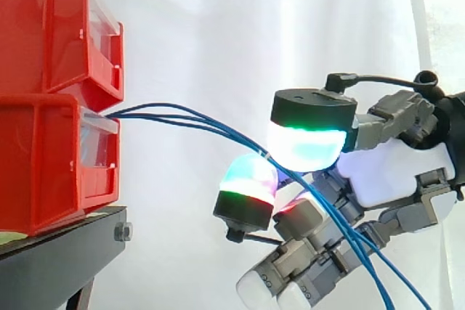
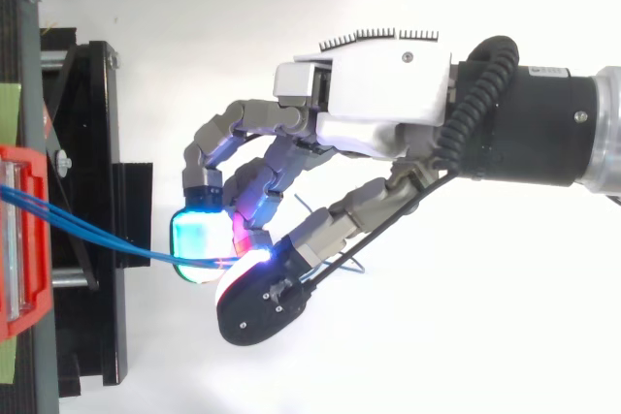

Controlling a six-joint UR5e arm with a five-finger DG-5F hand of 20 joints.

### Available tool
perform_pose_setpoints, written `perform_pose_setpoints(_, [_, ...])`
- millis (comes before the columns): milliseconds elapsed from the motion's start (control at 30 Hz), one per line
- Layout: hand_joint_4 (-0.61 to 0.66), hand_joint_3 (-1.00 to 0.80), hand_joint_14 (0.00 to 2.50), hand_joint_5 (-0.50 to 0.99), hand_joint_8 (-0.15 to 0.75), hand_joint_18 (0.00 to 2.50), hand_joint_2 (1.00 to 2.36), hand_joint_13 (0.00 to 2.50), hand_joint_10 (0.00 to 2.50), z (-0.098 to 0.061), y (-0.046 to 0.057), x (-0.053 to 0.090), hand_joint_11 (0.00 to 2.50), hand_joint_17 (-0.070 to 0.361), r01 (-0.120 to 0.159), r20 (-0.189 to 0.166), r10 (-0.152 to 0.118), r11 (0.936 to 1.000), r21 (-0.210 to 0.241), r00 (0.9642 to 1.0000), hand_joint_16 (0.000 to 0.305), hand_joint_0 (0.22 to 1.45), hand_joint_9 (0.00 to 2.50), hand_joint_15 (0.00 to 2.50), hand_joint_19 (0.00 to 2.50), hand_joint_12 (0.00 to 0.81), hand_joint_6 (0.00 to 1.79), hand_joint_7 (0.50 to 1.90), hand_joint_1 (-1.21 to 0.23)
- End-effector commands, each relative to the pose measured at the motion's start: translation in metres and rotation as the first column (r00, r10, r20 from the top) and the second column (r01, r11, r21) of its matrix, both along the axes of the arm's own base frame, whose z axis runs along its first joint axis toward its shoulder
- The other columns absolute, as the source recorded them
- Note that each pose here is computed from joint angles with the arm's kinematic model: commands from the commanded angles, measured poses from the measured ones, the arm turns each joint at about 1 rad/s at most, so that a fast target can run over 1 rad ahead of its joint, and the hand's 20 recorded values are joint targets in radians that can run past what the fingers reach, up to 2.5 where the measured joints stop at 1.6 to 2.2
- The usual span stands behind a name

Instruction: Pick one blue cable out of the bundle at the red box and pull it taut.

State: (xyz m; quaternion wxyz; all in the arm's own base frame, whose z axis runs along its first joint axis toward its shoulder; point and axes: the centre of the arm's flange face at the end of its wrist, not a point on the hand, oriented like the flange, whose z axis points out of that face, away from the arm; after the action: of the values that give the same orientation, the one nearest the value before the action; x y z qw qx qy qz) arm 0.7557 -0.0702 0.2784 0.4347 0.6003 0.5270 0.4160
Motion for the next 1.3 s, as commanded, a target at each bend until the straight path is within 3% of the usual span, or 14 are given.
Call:
perform_pose_setpoints(0, [0.17,-0.50,0.01,-0.18,0.351,0.55,1.00,0.60,0.01,0.0008,0.0001,0.0002,1.18,0.118,-0.001,0.003,0.001,1.0000,0.001,1.0000,0.053,0.59,1.03,0.30,0.32,0.366,0.87,0.96,-0.84])
perform_pose_setpoints(233, [0.16,-0.44,0.01,-0.17,0.357,0.54,1.00,0.61,0.01,-0.0005,0.0022,0.0004,1.19,0.118,-0.003,-0.001,0.003,1.0000,-0.003,1.0000,0.053,0.60,1.05,0.32,0.35,0.366,0.86,1.01,-0.73])
perform_pose_setpoints(400, [0.11,-0.27,0.01,-0.16,0.356,0.55,1.01,0.62,0.01,-0.0011,0.0035,0.0004,1.20,0.117,-0.005,0.000,0.005,1.0000,0.001,1.0000,0.052,0.63,1.06,0.32,0.34,0.363,0.88,1.05,-0.78])
perform_pose_setpoints(700, [-0.05,-0.20,0.01,-0.18,0.346,0.58,1.02,0.64,0.01,0.0007,0.0059,0.0006,1.19,0.117,-0.008,0.001,0.008,1.0000,0.001,1.0000,0.052,0.70,1.04,0.32,0.31,0.361,0.91,1.06,-0.90])
perform_pose_setpoints(1167, [0.03,-0.44,0.01,-0.19,0.320,0.56,1.01,0.63,0.01,0.0036,0.0086,0.0021,1.16,0.112,-0.003,0.009,0.003,1.0000,0.004,1.0000,0.050,0.82,0.98,0.31,0.27,0.351,0.89,1.00,-0.97])
perform_pose_setpoints(1267, [0.07,-0.50,0.01,-0.20,0.318,0.59,1.00,0.64,0.01,0.0036,0.0086,0.0021,1.16,0.112,-0.003,0.009,0.002,1.0000,0.005,1.0000,0.050,0.79,0.96,0.31,0.25,0.349,0.88,0.97,-0.98])
